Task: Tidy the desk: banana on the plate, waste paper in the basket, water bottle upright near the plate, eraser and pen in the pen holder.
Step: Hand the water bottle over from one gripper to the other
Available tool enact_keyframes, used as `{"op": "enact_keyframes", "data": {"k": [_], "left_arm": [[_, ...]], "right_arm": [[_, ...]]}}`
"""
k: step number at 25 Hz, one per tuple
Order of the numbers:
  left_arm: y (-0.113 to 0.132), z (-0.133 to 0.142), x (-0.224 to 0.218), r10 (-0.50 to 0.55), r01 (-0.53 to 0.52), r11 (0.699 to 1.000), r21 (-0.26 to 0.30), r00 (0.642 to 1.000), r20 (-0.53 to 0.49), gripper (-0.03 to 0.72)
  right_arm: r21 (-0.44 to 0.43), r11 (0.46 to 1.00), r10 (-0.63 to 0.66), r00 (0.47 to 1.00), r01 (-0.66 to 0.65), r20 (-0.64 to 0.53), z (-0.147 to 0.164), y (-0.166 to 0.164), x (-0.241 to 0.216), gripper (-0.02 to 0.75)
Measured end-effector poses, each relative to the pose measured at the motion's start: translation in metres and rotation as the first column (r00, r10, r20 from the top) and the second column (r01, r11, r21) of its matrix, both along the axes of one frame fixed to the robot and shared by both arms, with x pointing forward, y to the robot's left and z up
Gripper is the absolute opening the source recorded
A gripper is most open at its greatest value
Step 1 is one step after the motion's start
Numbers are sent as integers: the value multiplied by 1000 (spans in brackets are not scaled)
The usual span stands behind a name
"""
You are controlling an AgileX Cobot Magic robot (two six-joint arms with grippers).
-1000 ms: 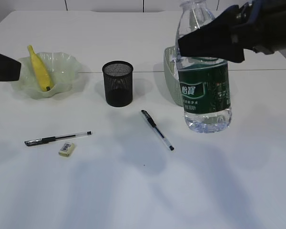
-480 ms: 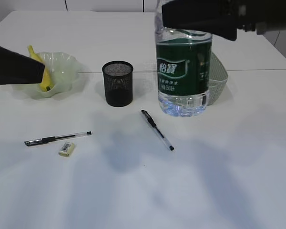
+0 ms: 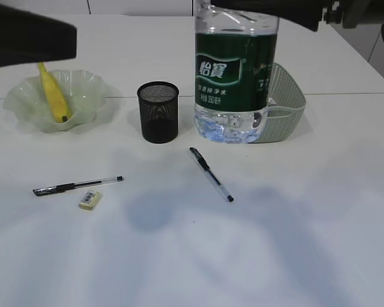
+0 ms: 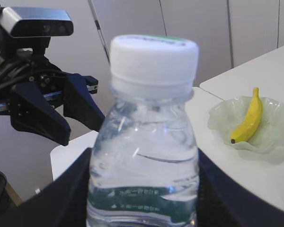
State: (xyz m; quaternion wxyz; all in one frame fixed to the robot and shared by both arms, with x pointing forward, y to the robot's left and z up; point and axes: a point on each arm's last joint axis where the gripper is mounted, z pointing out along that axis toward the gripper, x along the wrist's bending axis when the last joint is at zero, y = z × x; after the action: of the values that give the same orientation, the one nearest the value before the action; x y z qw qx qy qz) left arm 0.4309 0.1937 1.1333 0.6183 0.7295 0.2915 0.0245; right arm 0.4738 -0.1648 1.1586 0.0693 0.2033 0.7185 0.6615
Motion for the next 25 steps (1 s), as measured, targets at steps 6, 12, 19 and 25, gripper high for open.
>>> {"op": "enact_keyframes", "data": {"k": [6,12,19,25], "left_arm": [[-3,3,2,-42,44,997,-56,998,38,426],[-20,1,0,-128,133,987,-91,990,59,580],[-46,-5,3,-185,192,970,-149,981,61,608],[-61,-16,13,-204,207,957,-203,978,32,668]], "right_arm": [[42,999,-1,1000,1,-8,3,0,0,397],[49,999,-2,1000,2,-8,4,0,0,397],[52,999,14,1000,-14,-8,4,1,-1,396],[58,998,15,1000,-15,-9,5,1,-1,396]]}}
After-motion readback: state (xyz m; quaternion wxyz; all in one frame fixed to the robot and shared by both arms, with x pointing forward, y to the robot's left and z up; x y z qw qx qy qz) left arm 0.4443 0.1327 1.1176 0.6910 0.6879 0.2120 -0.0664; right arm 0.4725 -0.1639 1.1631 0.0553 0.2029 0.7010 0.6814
